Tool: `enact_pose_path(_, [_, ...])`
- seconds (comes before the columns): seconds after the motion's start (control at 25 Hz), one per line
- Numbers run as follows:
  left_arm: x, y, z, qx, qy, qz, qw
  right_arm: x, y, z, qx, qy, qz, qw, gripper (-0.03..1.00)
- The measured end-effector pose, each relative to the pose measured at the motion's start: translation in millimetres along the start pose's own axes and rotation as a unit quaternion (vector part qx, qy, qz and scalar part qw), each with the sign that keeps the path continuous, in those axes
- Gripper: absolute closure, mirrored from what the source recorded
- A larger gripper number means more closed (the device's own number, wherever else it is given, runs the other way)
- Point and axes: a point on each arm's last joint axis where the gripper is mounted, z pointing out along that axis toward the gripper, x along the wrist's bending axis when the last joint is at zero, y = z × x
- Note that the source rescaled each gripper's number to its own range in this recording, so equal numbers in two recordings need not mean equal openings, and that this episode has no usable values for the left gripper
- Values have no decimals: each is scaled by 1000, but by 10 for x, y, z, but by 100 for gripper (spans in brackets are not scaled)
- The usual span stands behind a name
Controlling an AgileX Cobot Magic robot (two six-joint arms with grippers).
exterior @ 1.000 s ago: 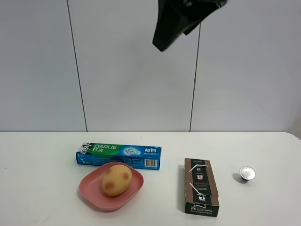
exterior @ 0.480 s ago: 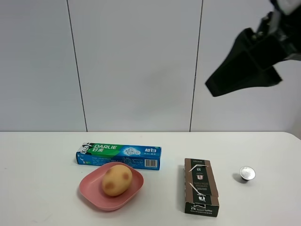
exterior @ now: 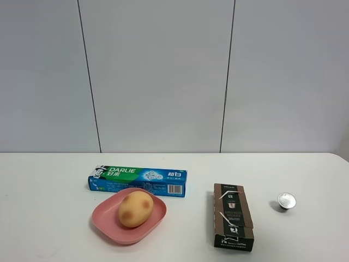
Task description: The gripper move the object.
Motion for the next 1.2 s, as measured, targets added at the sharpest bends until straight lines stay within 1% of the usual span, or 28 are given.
enact_pose_path(0.2, [0, 0, 0, 0, 0, 0, 1000, -5, -299, -277, 36, -43, 55, 997, 26])
enact_pose_path(0.28, [0, 0, 0, 0, 0, 0, 1000, 8, -401, -377, 56, -61, 81, 993, 26])
enact_pose_path(0.4, [0, 0, 0, 0, 0, 0, 1000, 46, -528, -511, 72, -89, 117, 986, 26])
enact_pose_path(0.56, [0, 0, 0, 0, 0, 0, 1000, 107, -629, -648, 59, -103, 146, 982, 26])
enact_pose_path(0.88, [0, 0, 0, 0, 0, 0, 1000, 207, -773, -861, -6, -115, 142, 983, 26])
enact_pose_path(0.96, [0, 0, 0, 0, 0, 0, 1000, 215, -839, -826, -2, -117, 141, 983, 26])
enact_pose_path(1.08, [0, 0, 0, 0, 0, 0, 1000, 218, -939, -703, 28, -113, 144, 983, 26])
enact_pose_path(1.2, [0, 0, 0, 0, 0, 0, 1000, 211, -932, -679, 18, -117, 144, 982, 26])
